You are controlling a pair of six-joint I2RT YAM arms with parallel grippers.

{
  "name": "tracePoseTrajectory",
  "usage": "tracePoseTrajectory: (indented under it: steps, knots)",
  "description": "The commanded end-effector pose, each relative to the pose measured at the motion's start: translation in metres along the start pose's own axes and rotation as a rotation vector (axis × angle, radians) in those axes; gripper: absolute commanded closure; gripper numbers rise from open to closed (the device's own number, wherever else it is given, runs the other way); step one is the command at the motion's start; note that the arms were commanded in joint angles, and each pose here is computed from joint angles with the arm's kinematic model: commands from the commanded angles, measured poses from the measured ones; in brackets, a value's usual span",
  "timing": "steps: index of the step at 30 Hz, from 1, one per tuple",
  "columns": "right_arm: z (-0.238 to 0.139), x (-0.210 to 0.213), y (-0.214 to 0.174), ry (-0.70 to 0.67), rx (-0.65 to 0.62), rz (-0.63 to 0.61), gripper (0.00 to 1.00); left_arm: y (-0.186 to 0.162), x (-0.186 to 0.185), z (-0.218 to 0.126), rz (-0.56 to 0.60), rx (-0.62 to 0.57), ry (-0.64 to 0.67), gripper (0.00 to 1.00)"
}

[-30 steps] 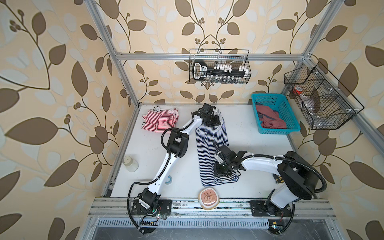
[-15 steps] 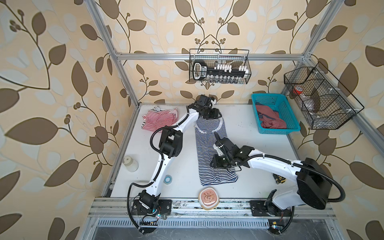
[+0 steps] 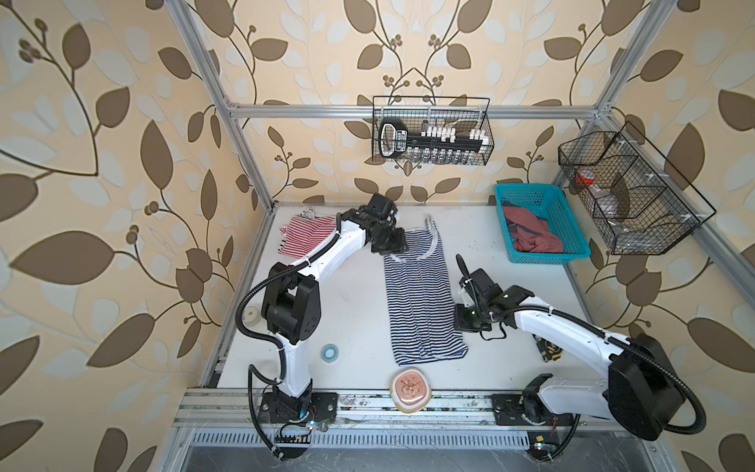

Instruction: Fold and stack the tank tops

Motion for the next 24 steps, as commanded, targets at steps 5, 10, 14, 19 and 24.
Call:
tracePoseTrajectory:
  steps: [5, 10, 14, 19, 24]
  knots:
    - [0.032, -0.004, -0.017, -0.056, 0.095, -0.063, 1.00, -0.073, 0.017, -0.009, -0.089, 0.153, 0.068, 0.85]
    - [0.053, 0.001, -0.036, -0.074, 0.162, -0.087, 1.00, -0.107, 0.019, -0.014, -0.113, 0.211, 0.058, 0.91]
    - [0.067, 0.009, -0.050, -0.082, 0.201, -0.107, 1.00, -0.126, 0.018, -0.024, -0.118, 0.222, 0.054, 0.91]
    - [0.071, 0.018, -0.051, -0.067, 0.191, -0.106, 1.00, -0.142, 0.017, -0.034, -0.120, 0.233, 0.064, 0.84]
    - [0.043, 0.025, -0.043, -0.078, 0.093, -0.124, 0.87, -0.158, 0.015, -0.033, -0.132, 0.260, 0.057, 0.70]
Point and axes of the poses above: each gripper's point midway between its finger pads, its own z axis out along the fingers, its own x axis along the line the jaws close on, y = z × x, the point moved 10 cm from there along -z, back along the fingers, and after that the axes turned 14 degrees about z, right-handed, at the moved point
